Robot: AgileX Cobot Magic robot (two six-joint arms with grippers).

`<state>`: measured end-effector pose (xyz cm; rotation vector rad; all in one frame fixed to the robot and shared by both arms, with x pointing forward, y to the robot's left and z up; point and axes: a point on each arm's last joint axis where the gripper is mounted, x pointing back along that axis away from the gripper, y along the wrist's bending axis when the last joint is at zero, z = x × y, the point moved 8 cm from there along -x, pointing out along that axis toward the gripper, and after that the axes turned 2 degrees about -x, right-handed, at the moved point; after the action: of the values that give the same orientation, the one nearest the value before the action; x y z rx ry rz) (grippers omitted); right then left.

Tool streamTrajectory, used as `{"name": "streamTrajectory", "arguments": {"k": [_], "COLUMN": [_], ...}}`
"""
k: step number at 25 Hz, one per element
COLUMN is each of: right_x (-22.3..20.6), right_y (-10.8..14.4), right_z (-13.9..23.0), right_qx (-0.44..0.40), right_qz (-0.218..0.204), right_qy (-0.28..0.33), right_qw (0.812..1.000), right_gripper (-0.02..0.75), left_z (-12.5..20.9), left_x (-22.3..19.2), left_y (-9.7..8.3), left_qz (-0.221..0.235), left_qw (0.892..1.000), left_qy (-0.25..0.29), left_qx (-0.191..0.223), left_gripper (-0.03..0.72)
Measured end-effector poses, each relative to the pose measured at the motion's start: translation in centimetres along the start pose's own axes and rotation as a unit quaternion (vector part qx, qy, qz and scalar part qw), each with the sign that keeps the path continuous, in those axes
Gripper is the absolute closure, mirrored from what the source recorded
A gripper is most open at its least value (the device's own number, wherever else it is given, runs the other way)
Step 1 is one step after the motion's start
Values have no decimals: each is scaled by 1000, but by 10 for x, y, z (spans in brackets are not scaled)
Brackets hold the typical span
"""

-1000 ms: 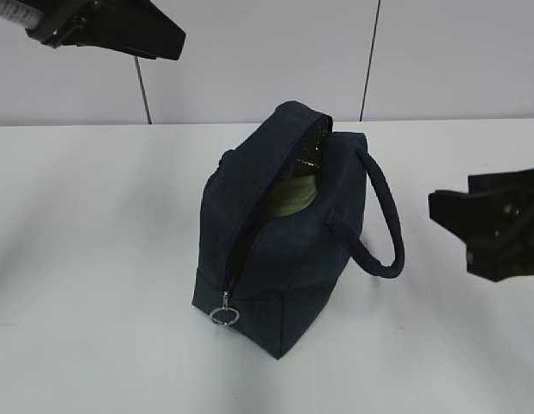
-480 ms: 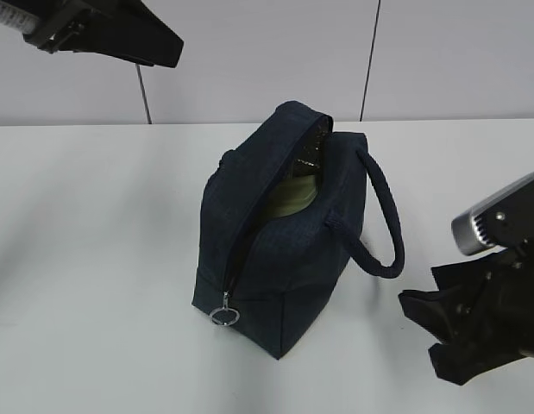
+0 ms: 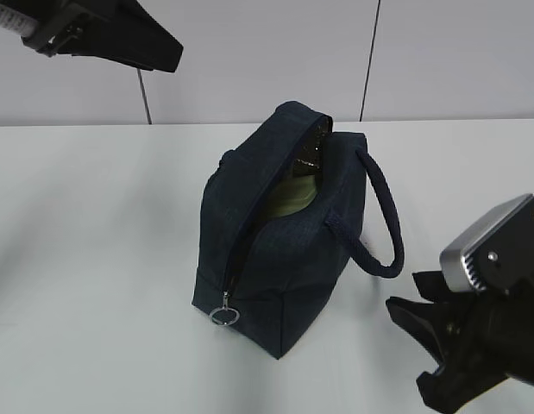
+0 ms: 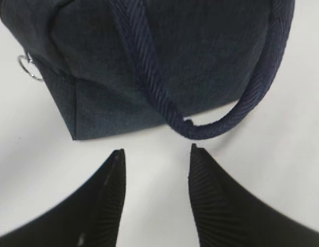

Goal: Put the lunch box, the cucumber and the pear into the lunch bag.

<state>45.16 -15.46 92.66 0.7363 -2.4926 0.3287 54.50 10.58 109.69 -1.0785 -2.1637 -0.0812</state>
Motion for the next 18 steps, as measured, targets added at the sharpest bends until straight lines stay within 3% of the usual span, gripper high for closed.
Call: {"name": "streamTrajectory", "arguments": {"k": [5,10,14,18], "right_x": [5,13,2,-19], "right_y": [20,43,63,75], "right_z": [1,-27,-13,13], "right_qx": [-92,-192,-156,-129], "right_qz": [-30,-111,-151,-164], "right_qy": [-54,-132,-98,-43], "right_qw": [994,966,971,977], "right_gripper": [413,414,414,414], "left_z": [0,0,0,0], "left_x": [0,0,0,0], "left_y": [0,0,0,0], "left_qz": [0,0,0,1], "left_qw": [1000,1000,1000,1000], "left_qy": [0,0,0,1], "left_qx": [0,0,0,0], "left_gripper": [449,449,449,449]}}
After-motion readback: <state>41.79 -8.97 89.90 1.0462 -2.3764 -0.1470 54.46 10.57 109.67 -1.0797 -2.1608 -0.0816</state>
